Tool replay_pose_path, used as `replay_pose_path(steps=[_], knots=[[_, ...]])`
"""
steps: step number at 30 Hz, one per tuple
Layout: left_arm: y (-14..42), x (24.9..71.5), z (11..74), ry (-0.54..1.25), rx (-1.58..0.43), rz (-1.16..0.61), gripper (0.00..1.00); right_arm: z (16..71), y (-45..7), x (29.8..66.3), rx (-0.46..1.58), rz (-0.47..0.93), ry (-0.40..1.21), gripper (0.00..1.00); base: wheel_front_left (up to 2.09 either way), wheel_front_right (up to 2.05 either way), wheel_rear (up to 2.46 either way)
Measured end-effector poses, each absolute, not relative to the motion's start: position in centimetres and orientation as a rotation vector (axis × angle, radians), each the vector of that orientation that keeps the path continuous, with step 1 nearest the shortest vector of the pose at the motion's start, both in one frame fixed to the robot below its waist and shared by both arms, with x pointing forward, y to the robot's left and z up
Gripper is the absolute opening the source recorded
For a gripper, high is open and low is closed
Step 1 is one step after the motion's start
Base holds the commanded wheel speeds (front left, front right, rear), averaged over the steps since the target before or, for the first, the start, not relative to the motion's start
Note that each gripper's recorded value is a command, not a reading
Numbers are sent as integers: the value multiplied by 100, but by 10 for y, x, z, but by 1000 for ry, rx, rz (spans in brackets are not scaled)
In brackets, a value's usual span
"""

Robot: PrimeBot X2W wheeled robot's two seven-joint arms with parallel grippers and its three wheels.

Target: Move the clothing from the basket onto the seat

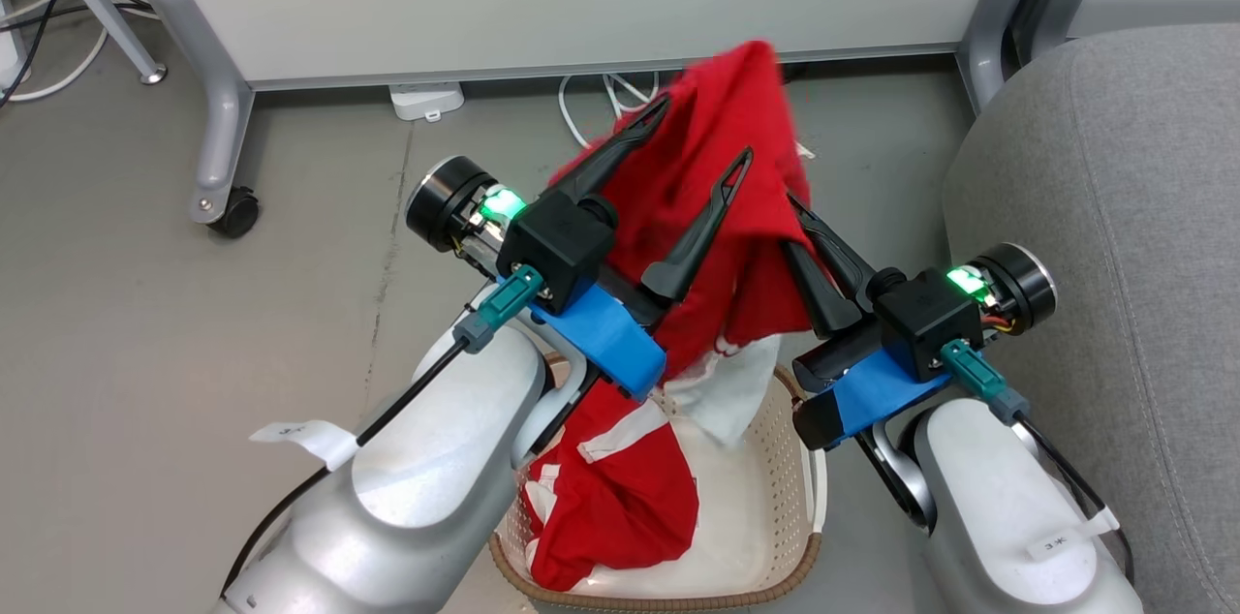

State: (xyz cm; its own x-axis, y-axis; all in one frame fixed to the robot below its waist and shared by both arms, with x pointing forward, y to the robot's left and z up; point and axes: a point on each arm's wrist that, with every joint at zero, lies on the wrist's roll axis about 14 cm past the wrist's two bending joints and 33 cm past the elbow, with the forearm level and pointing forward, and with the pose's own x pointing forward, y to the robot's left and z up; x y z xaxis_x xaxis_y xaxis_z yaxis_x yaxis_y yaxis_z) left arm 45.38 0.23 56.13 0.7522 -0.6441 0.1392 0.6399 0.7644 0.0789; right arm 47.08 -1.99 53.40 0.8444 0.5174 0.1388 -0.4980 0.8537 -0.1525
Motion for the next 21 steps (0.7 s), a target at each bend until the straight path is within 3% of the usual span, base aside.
replay_pose_path(steps=[11, 21], knots=[[1, 456, 560, -171, 32, -701, 100, 532, -31, 475, -101, 503, -173, 0, 0, 0, 0], [-15, 460, 544, -139, 23, -748, 100, 529, -73, 481, -115, 386, -166, 0, 0, 0, 0]])
